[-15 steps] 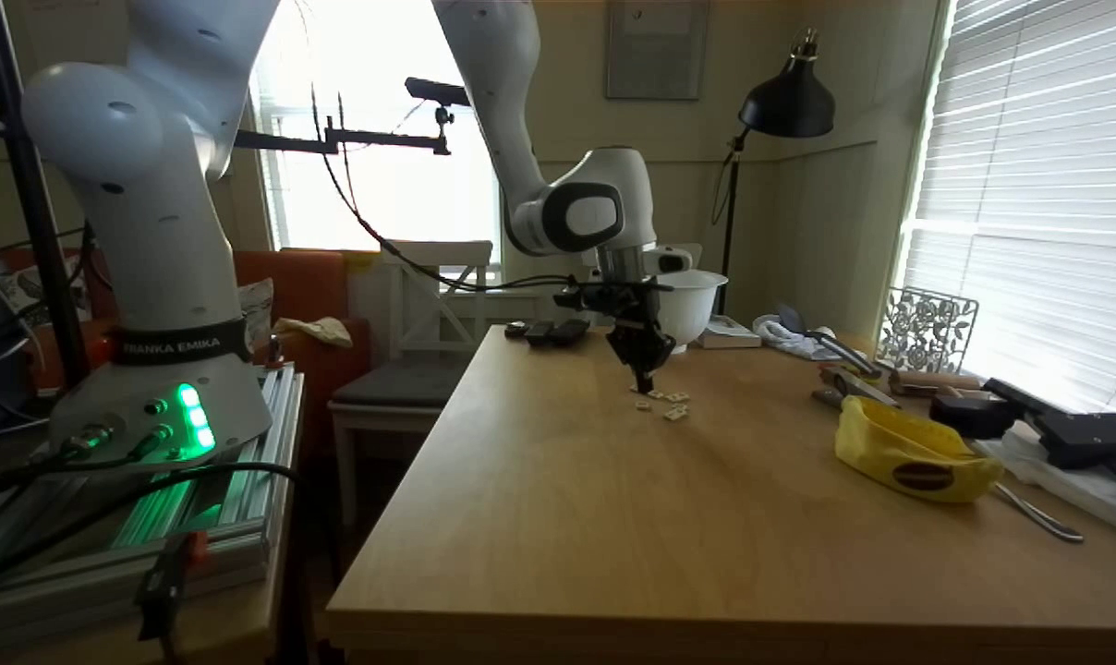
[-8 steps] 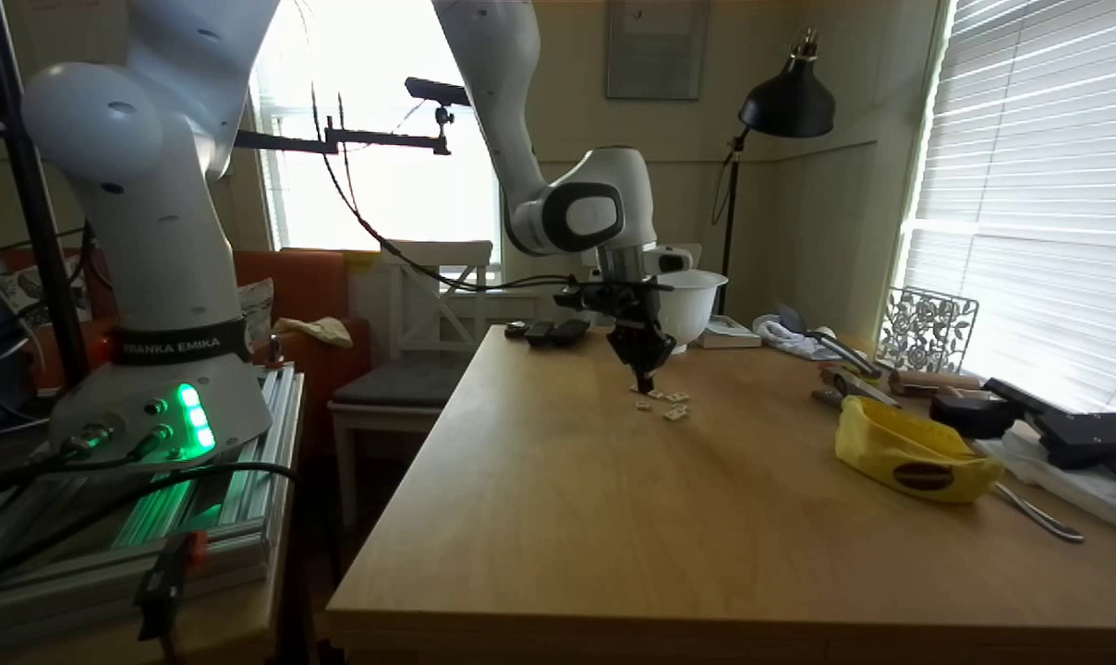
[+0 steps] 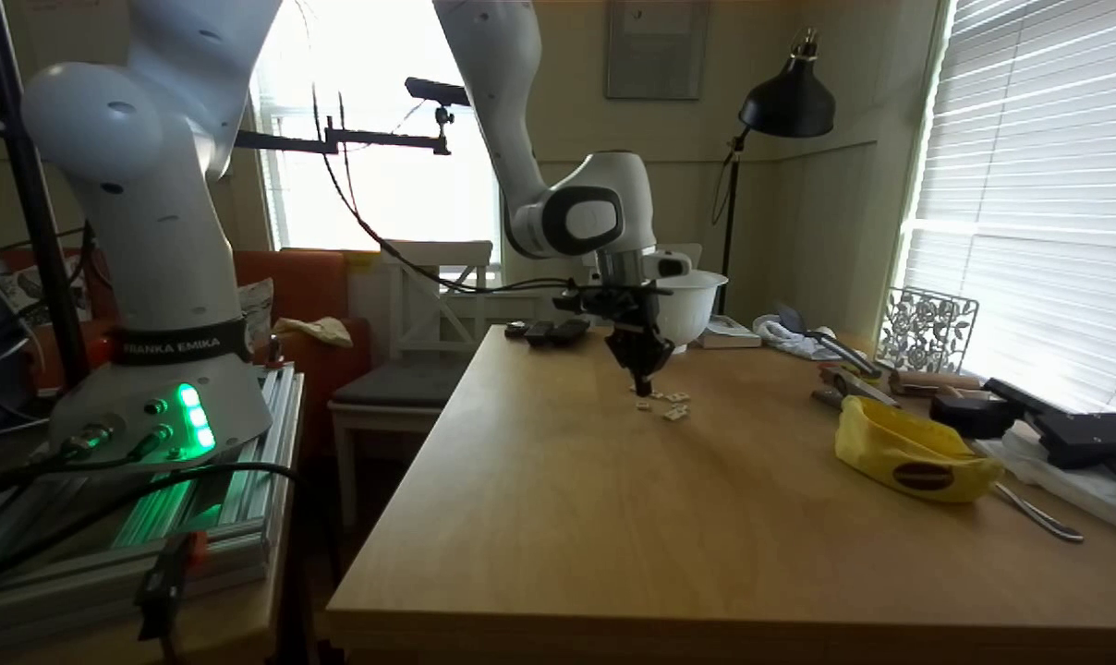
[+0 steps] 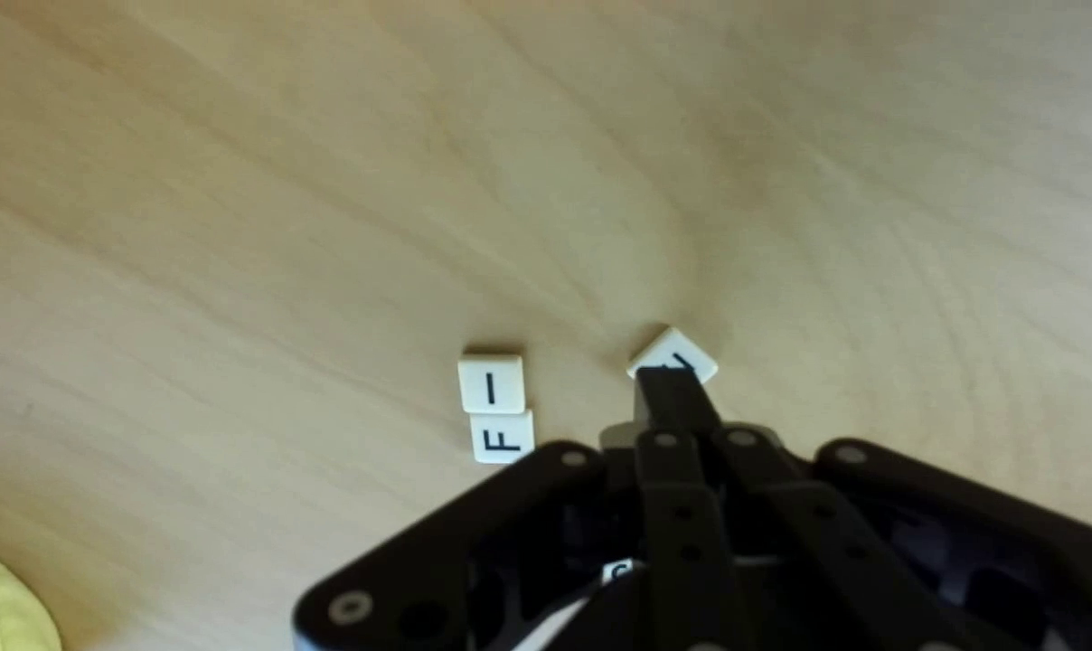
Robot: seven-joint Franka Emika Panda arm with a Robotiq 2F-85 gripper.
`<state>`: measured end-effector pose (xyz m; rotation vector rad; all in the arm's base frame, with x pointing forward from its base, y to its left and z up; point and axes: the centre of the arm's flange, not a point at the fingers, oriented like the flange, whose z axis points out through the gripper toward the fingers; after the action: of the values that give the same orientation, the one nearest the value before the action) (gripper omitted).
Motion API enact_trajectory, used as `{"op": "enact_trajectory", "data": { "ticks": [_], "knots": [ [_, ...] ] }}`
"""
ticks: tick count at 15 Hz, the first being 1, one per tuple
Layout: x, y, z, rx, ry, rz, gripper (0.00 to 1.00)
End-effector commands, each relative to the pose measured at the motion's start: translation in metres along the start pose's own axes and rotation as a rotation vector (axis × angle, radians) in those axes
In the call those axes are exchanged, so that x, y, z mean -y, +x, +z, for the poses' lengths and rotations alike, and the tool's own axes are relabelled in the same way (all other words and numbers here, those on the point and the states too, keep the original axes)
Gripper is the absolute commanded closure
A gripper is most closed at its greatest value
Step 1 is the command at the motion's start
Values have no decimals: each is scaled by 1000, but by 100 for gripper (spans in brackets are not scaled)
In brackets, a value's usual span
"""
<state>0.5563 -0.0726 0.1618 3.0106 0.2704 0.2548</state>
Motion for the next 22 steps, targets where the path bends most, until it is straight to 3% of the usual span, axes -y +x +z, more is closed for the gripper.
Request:
{"op": "enact_trajectory", "data": {
  "ticks": [1, 14, 22],
  "knots": [
    [-2, 1, 8, -8, 17, 2, 100],
    [-9, 0, 26, -11, 46, -6, 100],
    [-17, 6, 27, -20, 17, -146, 100]
  ]
}}
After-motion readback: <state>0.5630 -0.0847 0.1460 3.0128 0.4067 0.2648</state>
